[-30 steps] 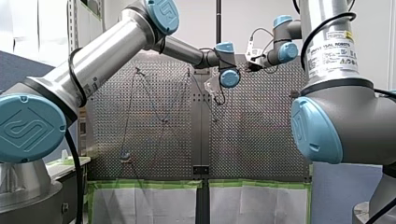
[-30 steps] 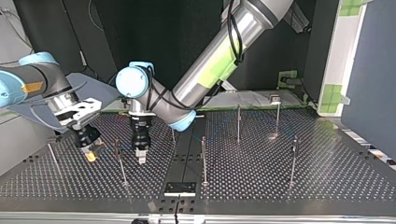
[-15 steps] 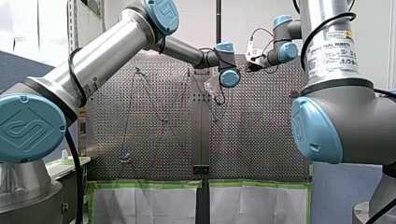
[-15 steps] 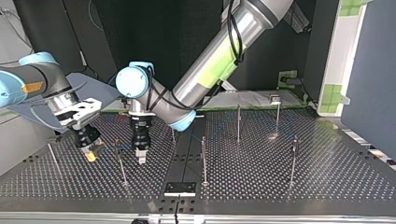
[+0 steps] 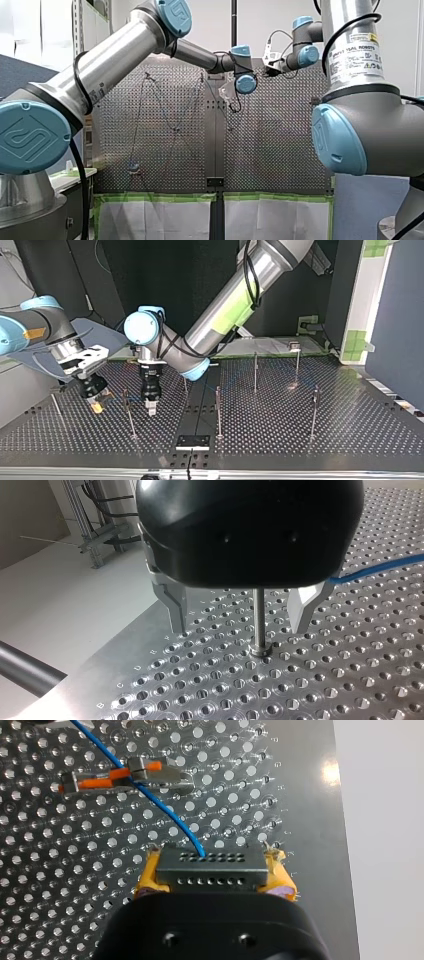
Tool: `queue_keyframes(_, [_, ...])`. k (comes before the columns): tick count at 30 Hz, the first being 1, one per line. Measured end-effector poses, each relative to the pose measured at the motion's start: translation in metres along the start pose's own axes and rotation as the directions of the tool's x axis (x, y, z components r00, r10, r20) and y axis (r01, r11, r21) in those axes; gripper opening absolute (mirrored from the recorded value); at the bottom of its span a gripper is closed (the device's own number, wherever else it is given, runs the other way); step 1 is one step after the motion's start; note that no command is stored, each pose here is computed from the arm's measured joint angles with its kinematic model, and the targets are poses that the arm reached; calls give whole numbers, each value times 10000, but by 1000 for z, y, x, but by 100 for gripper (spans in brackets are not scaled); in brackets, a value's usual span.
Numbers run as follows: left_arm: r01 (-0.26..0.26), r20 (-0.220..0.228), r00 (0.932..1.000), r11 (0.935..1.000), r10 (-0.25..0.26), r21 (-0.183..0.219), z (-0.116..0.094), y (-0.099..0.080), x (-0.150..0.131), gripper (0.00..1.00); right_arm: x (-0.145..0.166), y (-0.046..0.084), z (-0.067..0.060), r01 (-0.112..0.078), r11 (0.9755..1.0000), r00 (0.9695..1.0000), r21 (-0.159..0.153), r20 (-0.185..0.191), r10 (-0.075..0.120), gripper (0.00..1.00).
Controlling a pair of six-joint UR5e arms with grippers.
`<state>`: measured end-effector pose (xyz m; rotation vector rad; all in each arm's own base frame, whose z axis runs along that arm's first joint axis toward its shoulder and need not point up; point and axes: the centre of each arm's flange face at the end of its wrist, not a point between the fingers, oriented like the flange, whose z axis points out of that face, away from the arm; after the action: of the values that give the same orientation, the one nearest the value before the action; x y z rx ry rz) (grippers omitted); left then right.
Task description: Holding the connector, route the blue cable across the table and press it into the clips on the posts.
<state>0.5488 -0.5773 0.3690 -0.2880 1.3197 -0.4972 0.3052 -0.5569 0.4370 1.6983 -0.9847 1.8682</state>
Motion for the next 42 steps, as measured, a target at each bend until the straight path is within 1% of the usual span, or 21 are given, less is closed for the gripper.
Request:
queue_keyframes(17, [-2, 4, 10000, 10000, 2, -7, 0, 0, 0, 100, 0, 0, 0, 0, 10000, 10000, 0, 0, 0, 0])
queue_keyframes(31, [-46, 89, 9999, 9999, 48, -162, 10, 11, -4, 100, 0, 0, 0, 0, 10000, 10000, 0, -1, 0, 0])
queue_keyframes(42, [-63, 69, 10000, 9999, 64, -154, 10, 11, -3, 100, 0, 0, 0, 0, 10000, 10000, -1, -1, 0, 0])
